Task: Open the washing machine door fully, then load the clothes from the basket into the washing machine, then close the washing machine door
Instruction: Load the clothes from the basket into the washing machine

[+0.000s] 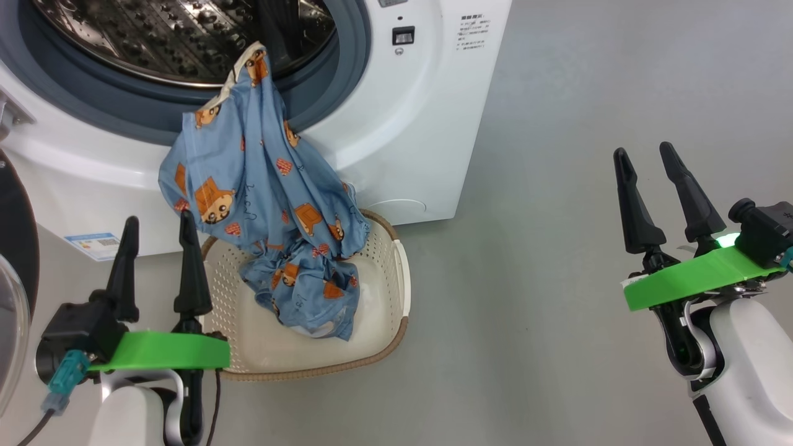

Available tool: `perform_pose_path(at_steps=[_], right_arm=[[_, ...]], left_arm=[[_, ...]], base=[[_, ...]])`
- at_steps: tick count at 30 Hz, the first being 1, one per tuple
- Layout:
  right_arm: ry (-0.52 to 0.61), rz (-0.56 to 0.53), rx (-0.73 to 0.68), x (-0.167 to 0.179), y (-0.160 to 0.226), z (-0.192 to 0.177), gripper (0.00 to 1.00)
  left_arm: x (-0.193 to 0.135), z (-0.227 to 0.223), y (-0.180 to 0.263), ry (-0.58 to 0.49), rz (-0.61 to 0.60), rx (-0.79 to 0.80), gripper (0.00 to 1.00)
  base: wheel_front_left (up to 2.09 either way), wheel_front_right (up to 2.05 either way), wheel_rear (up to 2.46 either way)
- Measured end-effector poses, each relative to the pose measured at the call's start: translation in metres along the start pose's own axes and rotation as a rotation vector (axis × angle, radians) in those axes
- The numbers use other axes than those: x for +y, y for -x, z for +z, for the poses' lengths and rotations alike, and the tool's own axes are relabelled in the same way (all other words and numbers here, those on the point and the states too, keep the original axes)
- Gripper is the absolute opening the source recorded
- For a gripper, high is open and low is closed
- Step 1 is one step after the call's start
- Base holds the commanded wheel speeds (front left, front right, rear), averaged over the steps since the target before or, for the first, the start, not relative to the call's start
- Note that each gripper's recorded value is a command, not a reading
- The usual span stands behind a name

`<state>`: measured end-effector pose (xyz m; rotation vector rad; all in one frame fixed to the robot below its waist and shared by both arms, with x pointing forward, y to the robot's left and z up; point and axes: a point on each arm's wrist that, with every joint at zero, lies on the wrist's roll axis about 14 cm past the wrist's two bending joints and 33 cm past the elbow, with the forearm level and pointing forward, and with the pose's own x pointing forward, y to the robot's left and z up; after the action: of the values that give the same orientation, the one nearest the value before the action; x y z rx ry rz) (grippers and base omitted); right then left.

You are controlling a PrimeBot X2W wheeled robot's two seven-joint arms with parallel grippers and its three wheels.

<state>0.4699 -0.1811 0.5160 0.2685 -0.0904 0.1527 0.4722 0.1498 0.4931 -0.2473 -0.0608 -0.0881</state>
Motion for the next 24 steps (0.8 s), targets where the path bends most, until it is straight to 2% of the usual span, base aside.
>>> perform_pose_path(at_steps=[13, 20, 24], right_arm=[[0.001, 0.001, 0.007, 0.0, 0.001, -0.003, 1.0], [0.0, 0.003, 0.028, 0.0, 0.001, -0.011, 1.0], [-0.002, -0.011, 0.043, -0.006, 0.001, -0.018, 1.0]], left_arm=[[-0.001, -0.016, 0.002, 0.004, -0.001, 0.047, 1.0], [-0.002, -0.073, 0.014, 0.006, -0.007, 0.236, 1.0], [-0.006, -0.096, 0.006, 0.014, -0.025, 0.318, 1.0]], base=[[0.0, 0.0, 0.0], [0.0, 0.0, 0.0], [0.0, 0.0, 0.0]])
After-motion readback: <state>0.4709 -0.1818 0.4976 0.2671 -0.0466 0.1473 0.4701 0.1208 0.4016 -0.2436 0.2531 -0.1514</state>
